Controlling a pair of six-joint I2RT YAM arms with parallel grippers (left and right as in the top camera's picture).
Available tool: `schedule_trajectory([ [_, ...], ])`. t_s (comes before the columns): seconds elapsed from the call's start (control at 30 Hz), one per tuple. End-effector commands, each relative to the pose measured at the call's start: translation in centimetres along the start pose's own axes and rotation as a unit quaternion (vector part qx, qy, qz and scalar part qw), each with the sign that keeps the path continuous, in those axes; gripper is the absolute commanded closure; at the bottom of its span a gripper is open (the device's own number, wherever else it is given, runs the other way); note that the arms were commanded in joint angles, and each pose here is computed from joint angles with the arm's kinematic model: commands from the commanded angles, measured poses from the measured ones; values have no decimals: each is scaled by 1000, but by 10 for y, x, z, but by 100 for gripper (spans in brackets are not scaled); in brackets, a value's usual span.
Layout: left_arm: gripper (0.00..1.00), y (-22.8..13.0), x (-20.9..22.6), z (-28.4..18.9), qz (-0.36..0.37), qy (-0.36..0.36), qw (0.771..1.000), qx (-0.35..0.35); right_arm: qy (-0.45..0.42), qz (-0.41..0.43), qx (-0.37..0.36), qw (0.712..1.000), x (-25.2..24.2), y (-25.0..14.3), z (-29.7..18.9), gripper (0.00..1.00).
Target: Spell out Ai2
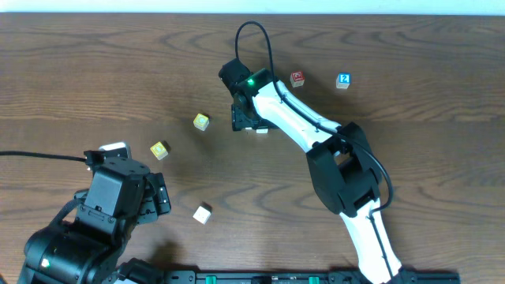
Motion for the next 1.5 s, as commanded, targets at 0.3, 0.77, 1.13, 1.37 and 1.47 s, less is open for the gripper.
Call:
schedule_trajectory([
  [0.3,5,2,3,0,-1,12,1000,-7,7,-1,-71,997,4,32,1,24],
  [0.77,5,2,3,0,-1,12,1000,-7,13,1,-86,996,4,40,0,32],
  [1.13,5,2,3,0,-2,12,1000,-7,-20,-19,-47,999,-8,23,2,27],
  [1.37,5,2,3,0,-2,12,1000,-7,-16,-18,-16,1000,-9,12,3,27],
  [1.47,5,2,3,0,-2,12,1000,-7,-15,-17,-13,1000,-8,11,3,27],
])
Point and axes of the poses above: each gripper's point midway between its finger pads, its own z axis out along the fingers, its own x axis along the line the jaws close on, y = z × x, the point moved 4 cm from there along -z, back along the fingers, and after that the axes turned 3 degrees about -z, right-handed, at the moved point
